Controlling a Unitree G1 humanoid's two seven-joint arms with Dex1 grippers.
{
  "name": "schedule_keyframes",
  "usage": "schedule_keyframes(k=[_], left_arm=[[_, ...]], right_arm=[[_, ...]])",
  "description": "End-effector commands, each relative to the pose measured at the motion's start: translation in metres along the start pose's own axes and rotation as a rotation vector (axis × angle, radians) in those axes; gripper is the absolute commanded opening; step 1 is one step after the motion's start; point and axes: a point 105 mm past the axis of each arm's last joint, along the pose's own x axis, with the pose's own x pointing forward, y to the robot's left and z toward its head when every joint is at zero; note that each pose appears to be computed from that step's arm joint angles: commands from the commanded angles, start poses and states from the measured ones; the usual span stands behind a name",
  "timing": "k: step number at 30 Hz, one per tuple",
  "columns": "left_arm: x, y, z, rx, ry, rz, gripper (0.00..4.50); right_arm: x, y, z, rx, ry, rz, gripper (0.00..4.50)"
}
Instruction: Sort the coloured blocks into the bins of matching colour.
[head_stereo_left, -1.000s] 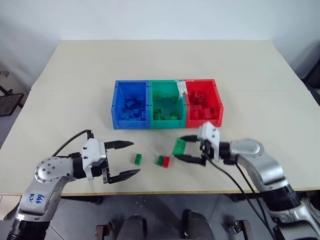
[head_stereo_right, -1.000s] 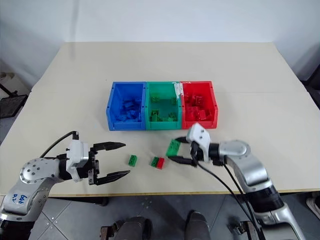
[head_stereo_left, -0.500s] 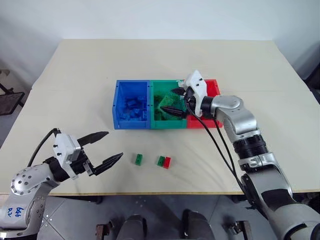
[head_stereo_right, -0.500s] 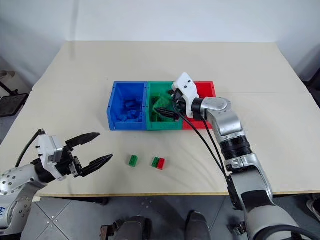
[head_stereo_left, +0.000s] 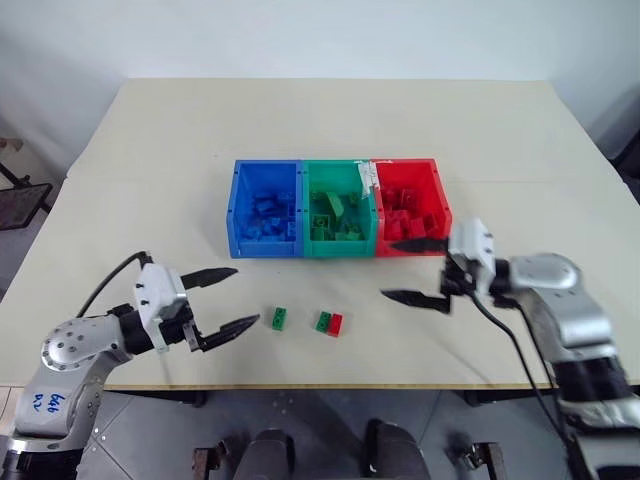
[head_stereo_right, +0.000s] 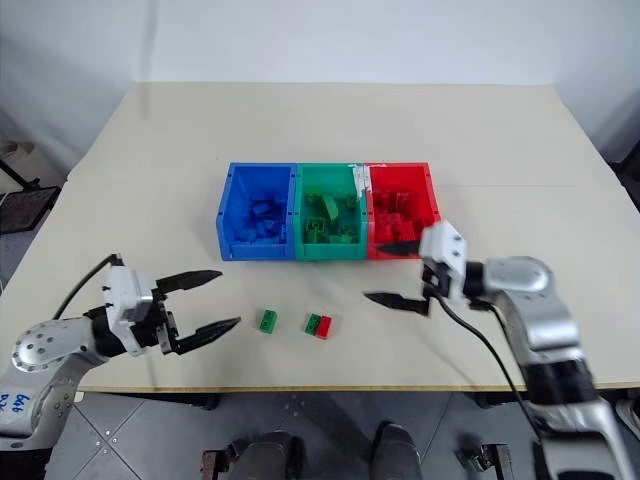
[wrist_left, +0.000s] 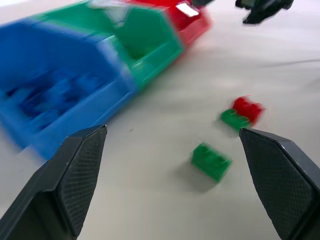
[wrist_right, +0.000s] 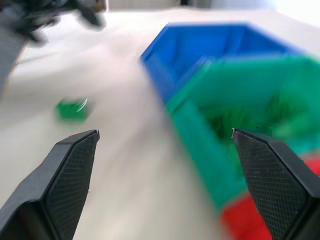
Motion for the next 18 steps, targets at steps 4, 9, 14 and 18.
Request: schedule_keyframes(k=[4,9,14,18], left_arm=[[0.018,-0.013,0.001,0.065,-0.006,-0.185,4.50],[0.021,-0.013,0.003,0.094,-0.015,-0.254,4.50],[0.013,-0.016,-0.003,0.108,0.024,-0.287,4.50],[0.001,-0.016,-0.009,0.097,0.053,-0.253,4.50]], right_arm=[[-0.055,0.017,-0.012,-0.009,0.103,-0.079,4.43],[-0.045,0.036,-0.014,0.047,0.133,0.005,4.43],[0.016,0.052,-0.005,0.105,0.143,0.094,4.43],[0.053,0.055,-0.006,0.180,0.167,0.089,4.43]])
